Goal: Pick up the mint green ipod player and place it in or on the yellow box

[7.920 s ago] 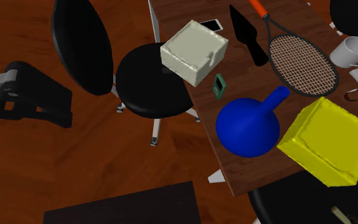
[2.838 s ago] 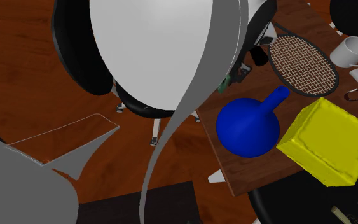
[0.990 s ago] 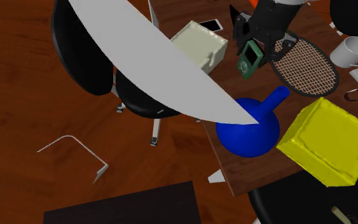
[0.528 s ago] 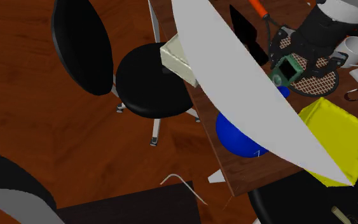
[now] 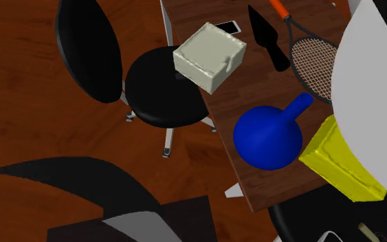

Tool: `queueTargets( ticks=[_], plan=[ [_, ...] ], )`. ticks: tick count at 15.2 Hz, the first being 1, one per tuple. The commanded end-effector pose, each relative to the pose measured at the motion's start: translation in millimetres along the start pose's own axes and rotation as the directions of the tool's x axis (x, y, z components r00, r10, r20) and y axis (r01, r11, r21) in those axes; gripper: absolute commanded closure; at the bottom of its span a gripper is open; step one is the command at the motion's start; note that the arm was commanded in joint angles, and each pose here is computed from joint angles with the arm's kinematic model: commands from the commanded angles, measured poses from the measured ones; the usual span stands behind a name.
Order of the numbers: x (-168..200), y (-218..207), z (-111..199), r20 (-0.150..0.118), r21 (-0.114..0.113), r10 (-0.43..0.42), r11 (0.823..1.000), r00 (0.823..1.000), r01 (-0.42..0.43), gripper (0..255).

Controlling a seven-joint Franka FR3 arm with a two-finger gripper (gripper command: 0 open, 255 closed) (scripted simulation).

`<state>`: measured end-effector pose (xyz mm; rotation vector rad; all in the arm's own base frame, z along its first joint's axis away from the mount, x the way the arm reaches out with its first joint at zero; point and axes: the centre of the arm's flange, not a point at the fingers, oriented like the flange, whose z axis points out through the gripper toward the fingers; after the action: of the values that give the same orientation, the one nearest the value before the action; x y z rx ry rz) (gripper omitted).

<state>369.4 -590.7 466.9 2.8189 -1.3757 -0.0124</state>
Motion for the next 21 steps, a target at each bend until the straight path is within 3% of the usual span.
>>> queueTargets(
  ticks=[1,9,21],
  plan=[
    [9,26,0,0.000,0.000,-0.002,1.000,1.000,0.002,255],
    [25,129,-5,0.000,0.000,-0.002,1.000,1.000,0.002,255],
    [25,128,59,0.000,0.000,-0.002,1.000,1.000,0.002,255]
  ],
)
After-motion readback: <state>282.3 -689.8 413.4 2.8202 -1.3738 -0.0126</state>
